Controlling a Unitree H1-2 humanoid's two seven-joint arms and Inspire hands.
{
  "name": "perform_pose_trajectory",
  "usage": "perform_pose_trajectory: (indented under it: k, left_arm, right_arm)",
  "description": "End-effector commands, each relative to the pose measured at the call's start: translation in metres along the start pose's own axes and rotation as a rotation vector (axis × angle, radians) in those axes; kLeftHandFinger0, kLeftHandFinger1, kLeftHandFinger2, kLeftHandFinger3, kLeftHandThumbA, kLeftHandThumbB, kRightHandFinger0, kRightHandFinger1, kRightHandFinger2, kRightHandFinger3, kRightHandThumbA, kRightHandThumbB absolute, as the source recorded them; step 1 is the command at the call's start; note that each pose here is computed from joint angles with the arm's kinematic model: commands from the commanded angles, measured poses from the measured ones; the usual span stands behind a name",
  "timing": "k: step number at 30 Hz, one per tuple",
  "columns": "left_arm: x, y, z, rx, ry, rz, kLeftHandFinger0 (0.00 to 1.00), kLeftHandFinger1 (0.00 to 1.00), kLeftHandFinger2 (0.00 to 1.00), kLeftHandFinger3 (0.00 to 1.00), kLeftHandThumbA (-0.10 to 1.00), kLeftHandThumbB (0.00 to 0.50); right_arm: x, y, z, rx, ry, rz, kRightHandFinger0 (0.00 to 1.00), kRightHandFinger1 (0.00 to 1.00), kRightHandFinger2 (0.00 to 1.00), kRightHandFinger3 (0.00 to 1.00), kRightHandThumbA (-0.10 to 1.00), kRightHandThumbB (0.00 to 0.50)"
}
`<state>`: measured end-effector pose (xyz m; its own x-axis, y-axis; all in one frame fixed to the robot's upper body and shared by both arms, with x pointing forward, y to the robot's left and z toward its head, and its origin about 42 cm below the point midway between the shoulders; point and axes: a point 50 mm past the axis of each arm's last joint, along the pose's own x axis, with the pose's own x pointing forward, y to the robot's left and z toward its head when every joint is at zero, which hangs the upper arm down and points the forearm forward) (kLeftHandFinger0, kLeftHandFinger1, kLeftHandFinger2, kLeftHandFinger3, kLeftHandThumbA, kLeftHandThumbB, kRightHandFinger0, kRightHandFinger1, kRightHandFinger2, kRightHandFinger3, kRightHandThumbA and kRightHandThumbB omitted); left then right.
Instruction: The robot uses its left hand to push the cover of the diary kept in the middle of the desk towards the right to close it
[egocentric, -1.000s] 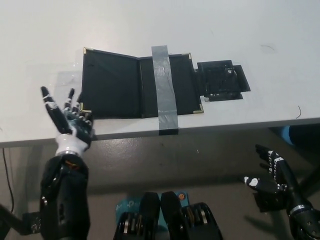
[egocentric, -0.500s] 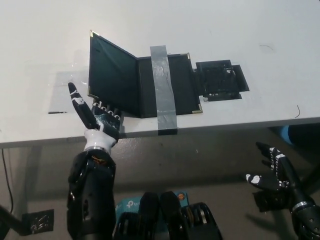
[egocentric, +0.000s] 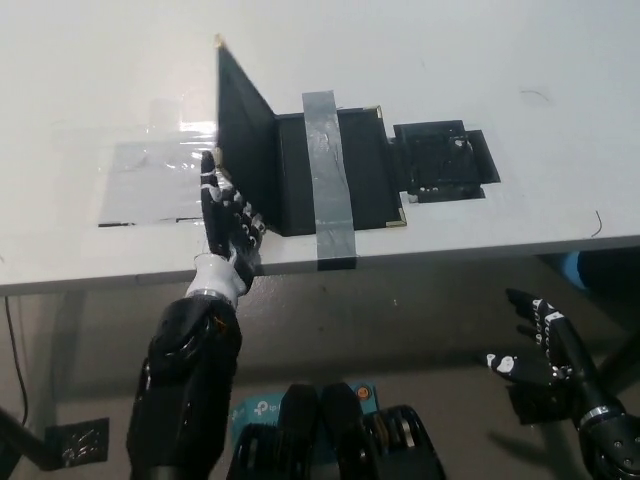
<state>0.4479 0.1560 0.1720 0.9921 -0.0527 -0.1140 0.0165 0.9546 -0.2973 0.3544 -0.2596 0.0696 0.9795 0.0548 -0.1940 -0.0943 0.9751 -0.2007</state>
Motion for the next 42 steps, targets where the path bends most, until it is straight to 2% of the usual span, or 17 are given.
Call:
perform_pose_trajectory:
  k: [1,2,3,5,8,9,11,12,13,15,18,23,28,30,36,39,42]
  left_arm:
    - [0.005,-0.031,0.005,0.825,-0.069,-0.138,1.0,1.0,1.0,1.0,1.0,0.212]
    - [0.007,-0.038,0.004,0.965,-0.089,-0.164,1.0,1.0,1.0,1.0,1.0,0.223]
    - [0.008,-0.044,0.004,1.07,-0.106,-0.183,1.0,1.0,1.0,1.0,1.0,0.207]
    - [0.007,-0.047,0.003,1.142,-0.1,-0.214,1.0,1.0,1.0,1.0,1.0,0.212]
    - [0.007,-0.053,0.002,1.407,-0.126,-0.286,1.0,1.0,1.0,1.0,1.0,0.214]
    - [0.007,-0.055,0.001,1.486,-0.139,-0.305,1.0,1.0,1.0,1.0,1.0,0.19]
    - [0.007,-0.057,0.0,1.605,-0.146,-0.326,1.0,1.0,1.0,1.0,1.0,0.211]
    - [0.009,-0.06,-0.001,1.742,-0.169,-0.332,1.0,1.0,1.0,1.0,1.0,0.233]
    - [0.009,-0.06,-0.002,1.756,-0.172,-0.331,1.0,1.0,1.0,1.0,1.0,0.234]
    - [0.011,-0.066,-0.001,1.828,-0.176,-0.323,1.0,1.0,1.0,1.0,1.0,0.28]
    - [0.014,-0.076,-0.001,1.919,-0.23,-0.322,1.0,1.0,1.0,1.0,1.0,0.31]
    - [0.016,-0.087,-0.01,2.056,-0.265,-0.352,1.0,1.0,1.0,1.0,1.0,0.326]
    - [0.014,-0.083,-0.025,2.202,-0.237,-0.364,1.0,1.0,1.0,1.0,1.0,0.342]
    - [0.015,-0.084,-0.036,2.323,-0.246,-0.372,1.0,1.0,1.0,1.0,1.0,0.357]
    - [0.014,-0.073,-0.053,2.495,-0.176,-0.388,1.0,1.0,1.0,1.0,1.0,0.362]
    - [0.014,-0.07,-0.056,2.512,-0.154,-0.384,1.0,1.0,1.0,1.0,1.0,0.358]
    - [0.014,-0.061,-0.042,2.467,-0.141,-0.366,1.0,1.0,1.0,1.0,1.0,0.328]
  right_arm:
    - [0.006,-0.004,0.021,-0.055,-0.058,0.033,0.87,0.93,0.91,0.88,1.0,0.492]
    - [0.006,-0.003,0.021,-0.046,-0.056,0.033,0.87,0.93,0.9,0.88,1.0,0.5]
    - [0.006,-0.002,0.022,-0.047,-0.054,0.033,0.86,0.92,0.89,0.87,1.0,0.5]
    - [0.006,-0.001,0.021,-0.049,-0.055,0.037,0.86,0.92,0.89,0.87,1.0,0.5]
    - [0.007,0.001,0.023,-0.057,-0.06,0.047,0.87,0.92,0.89,0.88,1.0,0.489]
    - [0.007,0.001,0.024,-0.062,-0.058,0.048,0.87,0.92,0.89,0.87,1.0,0.499]
    - [0.007,0.001,0.024,-0.063,-0.06,0.053,0.88,0.92,0.89,0.87,1.0,0.5]
    - [0.006,0.001,0.025,-0.069,-0.066,0.061,0.88,0.93,0.89,0.88,1.0,0.491]
    - [0.006,0.001,0.026,-0.071,-0.067,0.062,0.88,0.93,0.9,0.88,1.0,0.491]
    - [0.006,0.001,0.027,-0.071,-0.068,0.068,0.88,0.93,0.9,0.88,1.0,0.477]
    - [0.007,0.003,0.027,-0.064,-0.069,0.076,0.87,0.93,0.9,0.87,1.0,0.468]
    - [0.008,0.012,0.029,-0.073,-0.073,0.104,0.85,0.92,0.9,0.89,1.0,0.471]
    - [0.009,0.027,0.032,-0.097,-0.077,0.138,0.84,0.91,0.9,0.89,1.0,0.47]
    - [0.01,0.029,0.033,-0.102,-0.078,0.147,0.84,0.9,0.88,0.87,1.0,0.481]
    - [0.011,0.039,0.034,-0.116,-0.075,0.165,0.84,0.91,0.88,0.89,1.0,0.493]
    - [0.012,0.037,0.034,-0.115,-0.074,0.159,0.84,0.9,0.87,0.87,1.0,0.497]
    - [0.012,0.034,0.031,-0.096,-0.066,0.158,0.84,0.9,0.87,0.86,1.0,0.499]
